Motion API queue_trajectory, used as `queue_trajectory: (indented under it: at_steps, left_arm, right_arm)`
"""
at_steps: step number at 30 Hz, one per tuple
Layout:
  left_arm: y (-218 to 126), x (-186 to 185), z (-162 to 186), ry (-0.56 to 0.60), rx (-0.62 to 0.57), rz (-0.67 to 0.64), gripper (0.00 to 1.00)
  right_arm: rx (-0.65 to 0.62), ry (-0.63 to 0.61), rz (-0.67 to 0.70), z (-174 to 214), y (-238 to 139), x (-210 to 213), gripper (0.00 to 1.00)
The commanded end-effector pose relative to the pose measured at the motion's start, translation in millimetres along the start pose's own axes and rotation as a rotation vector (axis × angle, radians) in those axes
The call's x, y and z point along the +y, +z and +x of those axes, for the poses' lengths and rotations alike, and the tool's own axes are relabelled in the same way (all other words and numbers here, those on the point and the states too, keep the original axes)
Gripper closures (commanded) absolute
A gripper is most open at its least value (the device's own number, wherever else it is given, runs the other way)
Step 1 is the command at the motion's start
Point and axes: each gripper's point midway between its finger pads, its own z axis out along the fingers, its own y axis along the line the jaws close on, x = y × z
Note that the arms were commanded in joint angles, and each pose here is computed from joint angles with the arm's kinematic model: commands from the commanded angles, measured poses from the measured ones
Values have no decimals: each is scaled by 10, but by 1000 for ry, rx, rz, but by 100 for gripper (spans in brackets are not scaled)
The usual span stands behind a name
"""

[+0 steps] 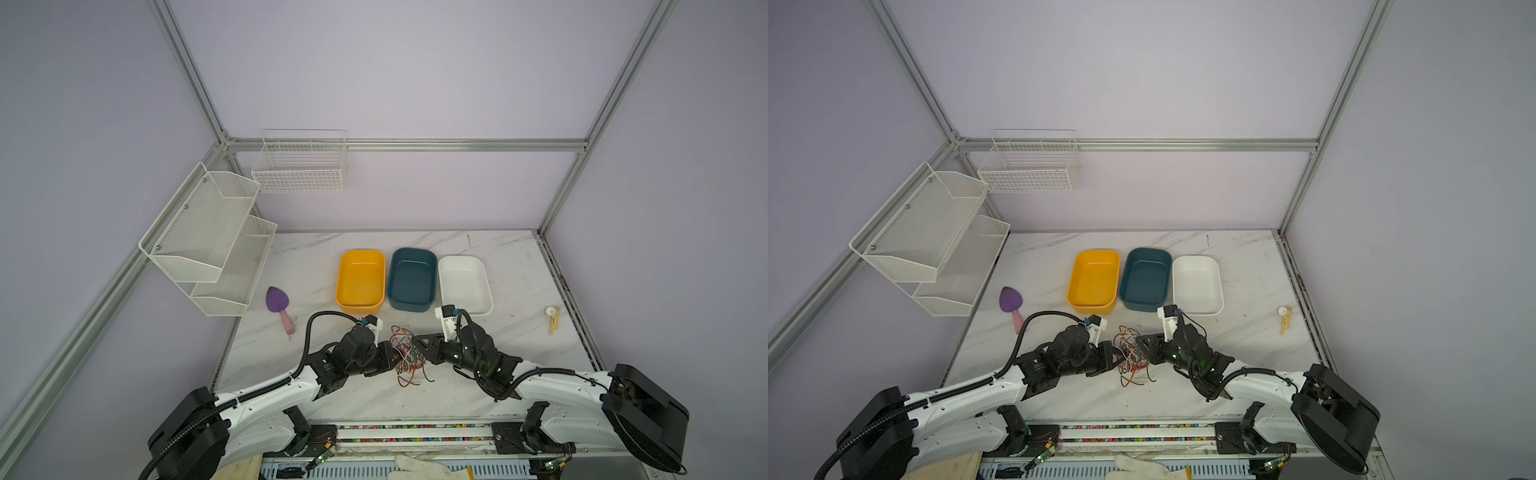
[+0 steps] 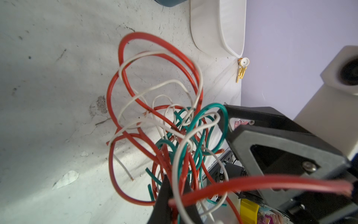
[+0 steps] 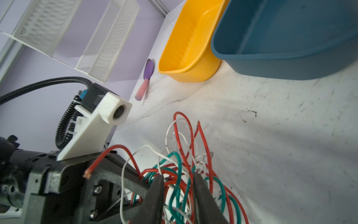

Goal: Untangle the cables
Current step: 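Grasp the wire bundle with both grippers and hold it lifted between them, then pull a green wire out with the right gripper while the left releases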

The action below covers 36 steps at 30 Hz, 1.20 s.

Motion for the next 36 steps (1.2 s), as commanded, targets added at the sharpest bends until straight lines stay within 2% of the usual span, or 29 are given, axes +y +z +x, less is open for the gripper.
queue_trajectory:
  at_steps: [1,5,13,24,30,36]
  left_arm:
    - [-91,-336,-118,43,-39,98,100]
    - [-92,-330,-113,43,-38,96,100]
    - [-68,-249,-87,40,-33,76,100]
    - [71,5,39,28,15,16,99]
    - [150,103,113,34,53,-6,86]
    - [165,93,148,42,65,19,59]
  right_arm:
    - [17,9,-30,21,38,83,72]
    - [21,12,-48,27,52,126,79]
    - [-28,2,-23,-83,-40,132,100]
    - [-160,-28,112,-390,-345,42,100]
    - [-182,-10,124,-468,-413,77,100]
    - [-185,-28,110,-523,-440,162,100]
